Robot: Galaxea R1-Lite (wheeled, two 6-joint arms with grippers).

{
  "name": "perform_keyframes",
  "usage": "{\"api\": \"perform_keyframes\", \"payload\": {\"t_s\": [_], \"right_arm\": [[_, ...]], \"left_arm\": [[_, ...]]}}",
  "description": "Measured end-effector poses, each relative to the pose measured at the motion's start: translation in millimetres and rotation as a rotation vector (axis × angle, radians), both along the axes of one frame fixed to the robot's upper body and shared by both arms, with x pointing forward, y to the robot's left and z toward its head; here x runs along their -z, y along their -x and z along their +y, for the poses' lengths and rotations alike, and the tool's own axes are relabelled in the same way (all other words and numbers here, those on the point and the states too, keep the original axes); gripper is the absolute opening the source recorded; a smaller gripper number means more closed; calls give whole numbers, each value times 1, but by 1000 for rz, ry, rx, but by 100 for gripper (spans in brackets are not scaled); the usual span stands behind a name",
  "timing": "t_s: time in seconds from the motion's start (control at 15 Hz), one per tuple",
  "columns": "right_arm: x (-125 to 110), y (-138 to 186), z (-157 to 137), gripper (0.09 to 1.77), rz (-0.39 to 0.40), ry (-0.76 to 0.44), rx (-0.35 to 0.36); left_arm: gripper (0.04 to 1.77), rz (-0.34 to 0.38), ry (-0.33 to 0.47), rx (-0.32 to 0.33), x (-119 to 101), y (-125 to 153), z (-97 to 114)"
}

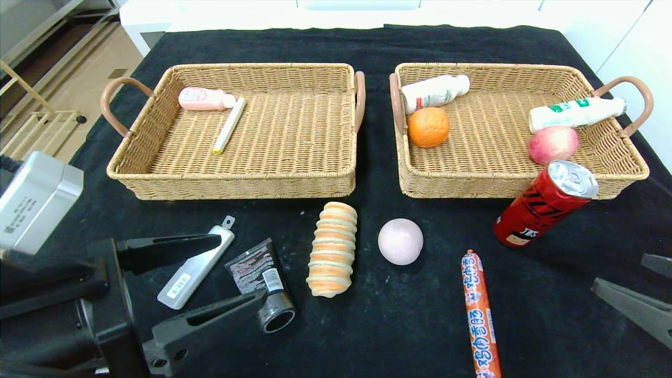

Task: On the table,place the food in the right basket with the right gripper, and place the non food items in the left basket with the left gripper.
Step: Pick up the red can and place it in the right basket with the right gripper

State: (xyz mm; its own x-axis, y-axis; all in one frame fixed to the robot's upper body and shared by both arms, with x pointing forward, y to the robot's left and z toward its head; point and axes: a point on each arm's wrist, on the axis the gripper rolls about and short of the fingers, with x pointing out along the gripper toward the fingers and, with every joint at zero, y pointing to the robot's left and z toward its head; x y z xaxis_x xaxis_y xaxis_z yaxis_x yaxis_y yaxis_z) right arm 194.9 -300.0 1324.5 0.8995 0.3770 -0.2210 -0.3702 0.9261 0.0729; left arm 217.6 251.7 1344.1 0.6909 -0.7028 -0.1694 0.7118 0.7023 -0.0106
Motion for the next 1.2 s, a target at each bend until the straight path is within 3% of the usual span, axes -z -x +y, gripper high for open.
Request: {"api": "perform_keyframes", "payload": {"t_s": [0.53,0.73,1.0,1.2], "right_arm": [[-6,-46,23,171,-28,11,37],[-10,-65,33,171,-71,17,111],[-10,-77,37,171,-68,28,177],[-13,-89,43,171,-132,-1,217]], "left_arm": [[172,-30,15,-23,-8,1,3],[172,-36,15,-32,-9,2,4],[172,-45,19,-32,-11,5,5],[172,-52,20,-31,-13,7,6]]}}
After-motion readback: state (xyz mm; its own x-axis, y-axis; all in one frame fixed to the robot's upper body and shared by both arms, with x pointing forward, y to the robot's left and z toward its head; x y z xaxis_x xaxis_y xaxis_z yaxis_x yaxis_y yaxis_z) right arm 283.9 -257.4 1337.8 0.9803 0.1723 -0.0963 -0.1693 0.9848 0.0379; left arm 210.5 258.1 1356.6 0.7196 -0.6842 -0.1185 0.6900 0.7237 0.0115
